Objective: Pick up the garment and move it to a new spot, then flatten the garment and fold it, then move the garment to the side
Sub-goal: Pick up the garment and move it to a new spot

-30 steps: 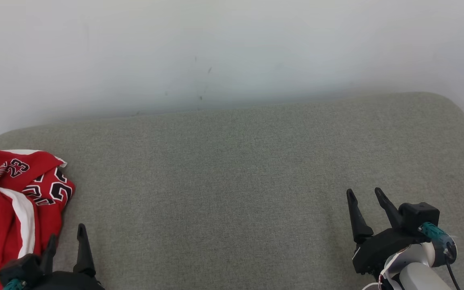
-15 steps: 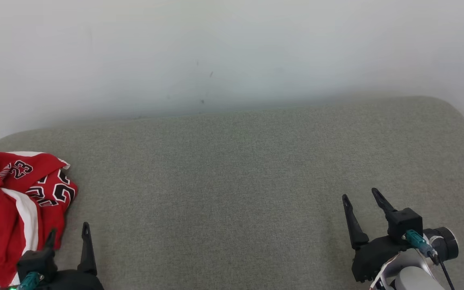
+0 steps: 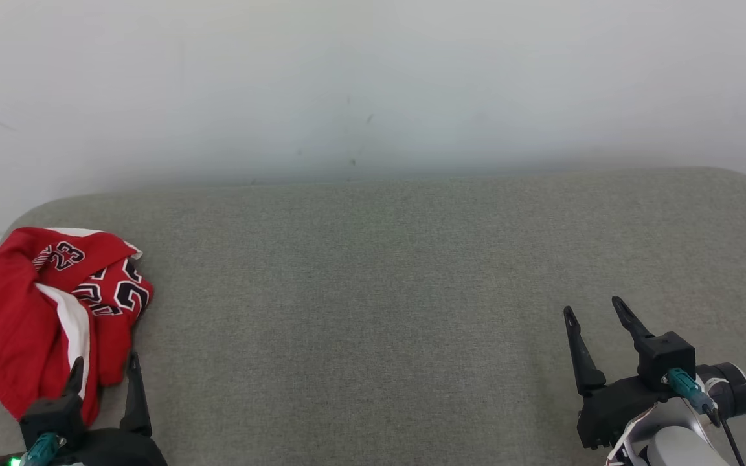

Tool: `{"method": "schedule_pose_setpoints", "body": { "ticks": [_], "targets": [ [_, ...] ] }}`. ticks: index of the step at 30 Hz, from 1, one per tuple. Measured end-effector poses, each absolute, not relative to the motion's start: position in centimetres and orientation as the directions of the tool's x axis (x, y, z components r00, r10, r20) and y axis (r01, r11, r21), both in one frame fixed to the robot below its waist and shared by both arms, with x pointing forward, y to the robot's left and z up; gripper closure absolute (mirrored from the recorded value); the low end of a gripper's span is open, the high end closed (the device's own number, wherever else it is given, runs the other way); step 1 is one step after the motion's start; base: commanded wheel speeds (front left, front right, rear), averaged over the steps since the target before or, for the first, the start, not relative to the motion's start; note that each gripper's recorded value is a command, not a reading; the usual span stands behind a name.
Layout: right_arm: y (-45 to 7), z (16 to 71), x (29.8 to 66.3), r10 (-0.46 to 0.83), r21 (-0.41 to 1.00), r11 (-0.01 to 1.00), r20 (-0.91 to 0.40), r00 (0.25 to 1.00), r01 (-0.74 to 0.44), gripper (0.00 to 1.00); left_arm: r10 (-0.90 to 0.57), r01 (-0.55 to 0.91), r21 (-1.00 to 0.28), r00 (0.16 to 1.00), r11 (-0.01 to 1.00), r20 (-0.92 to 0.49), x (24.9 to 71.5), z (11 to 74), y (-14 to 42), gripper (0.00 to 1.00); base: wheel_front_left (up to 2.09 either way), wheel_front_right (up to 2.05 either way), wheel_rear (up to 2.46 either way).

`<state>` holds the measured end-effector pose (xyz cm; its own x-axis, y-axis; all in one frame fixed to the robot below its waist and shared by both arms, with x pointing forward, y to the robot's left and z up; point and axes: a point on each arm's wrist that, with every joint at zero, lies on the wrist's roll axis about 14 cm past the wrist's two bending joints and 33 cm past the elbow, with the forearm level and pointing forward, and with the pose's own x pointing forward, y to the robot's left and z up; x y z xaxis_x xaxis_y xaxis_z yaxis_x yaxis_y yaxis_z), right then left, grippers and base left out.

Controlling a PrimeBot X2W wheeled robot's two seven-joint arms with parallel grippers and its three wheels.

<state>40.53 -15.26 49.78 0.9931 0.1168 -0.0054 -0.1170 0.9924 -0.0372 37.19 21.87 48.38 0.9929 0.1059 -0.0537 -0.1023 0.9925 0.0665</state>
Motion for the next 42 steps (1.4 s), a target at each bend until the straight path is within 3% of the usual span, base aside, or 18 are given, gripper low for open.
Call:
{"method": "schedule_pose_setpoints", "body": {
  "ticks": [16,34,42],
  "targets": [
    [-8.1,50.2,42.4,0.297,-0.022,0.955,0.006,0.955,-0.297,0.0,0.286,-0.284,0.051,0.958,0.957,-0.024,33.2,49.5,27.3,0.0,0.0,0.0,0.0],
    [2.4,51.5,43.1,0.519,0.011,0.854,0.037,0.854,-0.52,0.0,0.553,-0.552,0.046,0.833,0.833,-0.022,24.1,49.6,35.1,0.0,0.0,0.0,0.0],
    [4.2,51.4,42.9,0.559,0.014,0.828,0.033,0.828,-0.56,0.0,0.58,-0.579,0.04,0.814,0.814,-0.025,22.9,49.7,35.7,0.0,0.0,0.0,0.0]
  ]
}}
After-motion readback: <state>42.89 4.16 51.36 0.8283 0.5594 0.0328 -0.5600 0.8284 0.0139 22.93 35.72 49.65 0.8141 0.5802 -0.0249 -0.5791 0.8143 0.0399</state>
